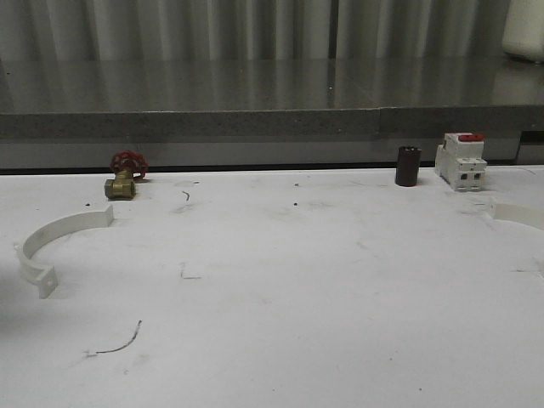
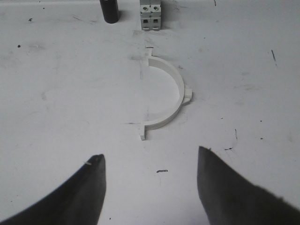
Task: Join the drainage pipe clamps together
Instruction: 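Lower the left gripper and grasp the half-ring clamp by its end tab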
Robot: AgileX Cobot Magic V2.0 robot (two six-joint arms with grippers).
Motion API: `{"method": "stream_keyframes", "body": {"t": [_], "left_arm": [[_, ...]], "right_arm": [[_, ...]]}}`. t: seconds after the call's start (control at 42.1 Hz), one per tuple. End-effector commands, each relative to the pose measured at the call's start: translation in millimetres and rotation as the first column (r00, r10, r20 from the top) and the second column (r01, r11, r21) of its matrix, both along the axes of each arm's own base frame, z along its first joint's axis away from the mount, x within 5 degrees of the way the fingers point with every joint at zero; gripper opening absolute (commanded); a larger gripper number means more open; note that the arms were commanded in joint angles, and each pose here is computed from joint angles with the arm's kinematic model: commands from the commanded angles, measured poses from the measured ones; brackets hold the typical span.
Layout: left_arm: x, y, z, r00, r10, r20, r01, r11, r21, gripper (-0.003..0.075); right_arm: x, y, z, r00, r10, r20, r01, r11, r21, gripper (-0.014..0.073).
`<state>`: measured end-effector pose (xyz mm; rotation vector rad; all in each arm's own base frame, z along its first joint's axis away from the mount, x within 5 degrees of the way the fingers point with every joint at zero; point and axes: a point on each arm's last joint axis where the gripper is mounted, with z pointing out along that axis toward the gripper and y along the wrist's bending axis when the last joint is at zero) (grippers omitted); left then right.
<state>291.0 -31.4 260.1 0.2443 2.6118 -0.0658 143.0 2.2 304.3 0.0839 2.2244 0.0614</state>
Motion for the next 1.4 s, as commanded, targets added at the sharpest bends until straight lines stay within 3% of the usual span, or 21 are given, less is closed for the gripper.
{"method": "stream_keyframes", "body": {"t": [0.0, 0.332, 0.759, 1.068, 1.376], "left_arm": [[22, -5, 5, 0.999, 0.001, 0.050, 0.000, 1.000, -0.015, 0.0459], [65, -9, -43, 0.997, 0.001, -0.073, -0.001, 1.000, -0.003, 0.0459], [81, -11, -73, 0.995, 0.005, -0.102, -0.005, 1.000, 0.003, 0.0452], [83, -11, -72, 0.997, 0.007, -0.083, -0.006, 1.000, 0.001, 0.0197], [87, -11, -70, 0.999, 0.010, -0.036, -0.010, 1.000, -0.002, 0.0059]], "right_arm": [[4, -1, 14, 0.997, -0.004, 0.082, 0.005, 1.000, -0.009, 0.0461], [4, -1, 14, 0.997, -0.004, 0.082, 0.005, 1.000, -0.009, 0.0461], [4, -1, 14, 0.997, -0.004, 0.082, 0.005, 1.000, -0.009, 0.0461], [4, -1, 14, 0.997, -0.004, 0.082, 0.005, 1.000, -0.009, 0.0461], [4, -1, 14, 0.997, -0.004, 0.082, 0.005, 1.000, -0.009, 0.0461]]}}
